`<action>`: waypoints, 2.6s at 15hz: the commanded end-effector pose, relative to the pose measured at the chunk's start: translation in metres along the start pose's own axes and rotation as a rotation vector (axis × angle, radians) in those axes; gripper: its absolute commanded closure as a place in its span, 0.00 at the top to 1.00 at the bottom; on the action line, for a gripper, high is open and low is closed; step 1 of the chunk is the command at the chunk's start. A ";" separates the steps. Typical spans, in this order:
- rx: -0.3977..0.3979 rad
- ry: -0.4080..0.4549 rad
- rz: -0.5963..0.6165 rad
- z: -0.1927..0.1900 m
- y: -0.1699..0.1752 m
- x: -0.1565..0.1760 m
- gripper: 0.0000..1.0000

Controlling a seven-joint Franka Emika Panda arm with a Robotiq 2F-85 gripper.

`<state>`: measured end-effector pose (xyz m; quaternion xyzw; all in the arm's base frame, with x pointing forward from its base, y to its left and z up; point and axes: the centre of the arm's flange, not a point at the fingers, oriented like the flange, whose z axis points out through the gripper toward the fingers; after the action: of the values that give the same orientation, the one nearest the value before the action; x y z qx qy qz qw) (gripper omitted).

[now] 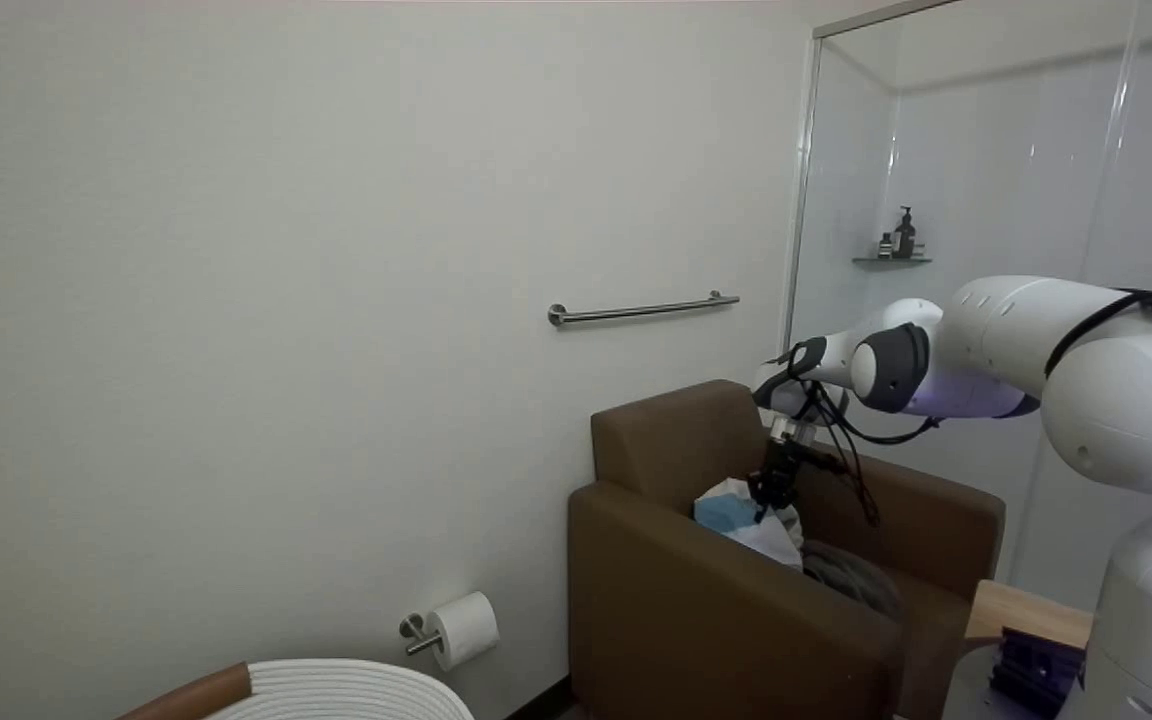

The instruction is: Put the towel on the chair in the laundry hamper

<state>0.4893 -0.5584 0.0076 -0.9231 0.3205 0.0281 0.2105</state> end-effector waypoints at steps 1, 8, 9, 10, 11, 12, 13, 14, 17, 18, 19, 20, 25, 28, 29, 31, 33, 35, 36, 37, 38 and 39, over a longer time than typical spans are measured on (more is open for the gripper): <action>0.015 0.005 -0.029 -0.042 -0.022 0.020 0.10; -0.160 0.224 -0.005 -0.043 -0.199 0.004 0.10; -0.183 0.255 0.003 -0.047 -0.218 0.006 0.10; -0.215 0.304 0.009 -0.052 -0.235 0.006 0.09; -0.242 0.343 0.022 -0.058 -0.251 0.008 0.10; -0.276 0.367 0.033 -0.063 -0.266 0.009 0.09; -0.321 0.373 0.045 -0.068 -0.280 0.009 0.09; -0.402 0.342 0.063 -0.071 -0.293 0.007 0.09; -0.579 0.326 0.113 -0.076 -0.328 -0.004 0.08; -0.640 0.325 0.120 -0.078 -0.339 -0.010 0.09; -0.697 0.320 0.125 -0.081 -0.350 -0.016 0.08; -0.732 0.329 0.134 -0.085 -0.360 -0.022 0.08; -0.788 0.357 0.097 -0.101 -0.418 -0.051 0.08; -0.784 0.390 0.070 -0.112 -0.450 -0.071 0.08; -0.789 0.392 0.067 -0.117 -0.460 -0.078 0.08; -0.775 0.366 0.051 -0.097 -0.460 -0.023 0.08; -0.779 0.360 0.048 -0.091 -0.460 -0.023 0.08; -0.785 0.353 0.056 -0.086 -0.450 -0.019 0.08; -0.786 0.352 0.057 -0.086 -0.449 -0.019 0.07; -0.753 0.308 0.037 -0.065 -0.436 -0.009 0.08; -0.711 0.286 -0.016 -0.042 -0.433 -0.009 0.07; -0.672 0.272 -0.070 -0.025 -0.435 -0.012 0.07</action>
<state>0.7382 -0.2626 0.2382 -0.9215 0.3341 0.0038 -0.1979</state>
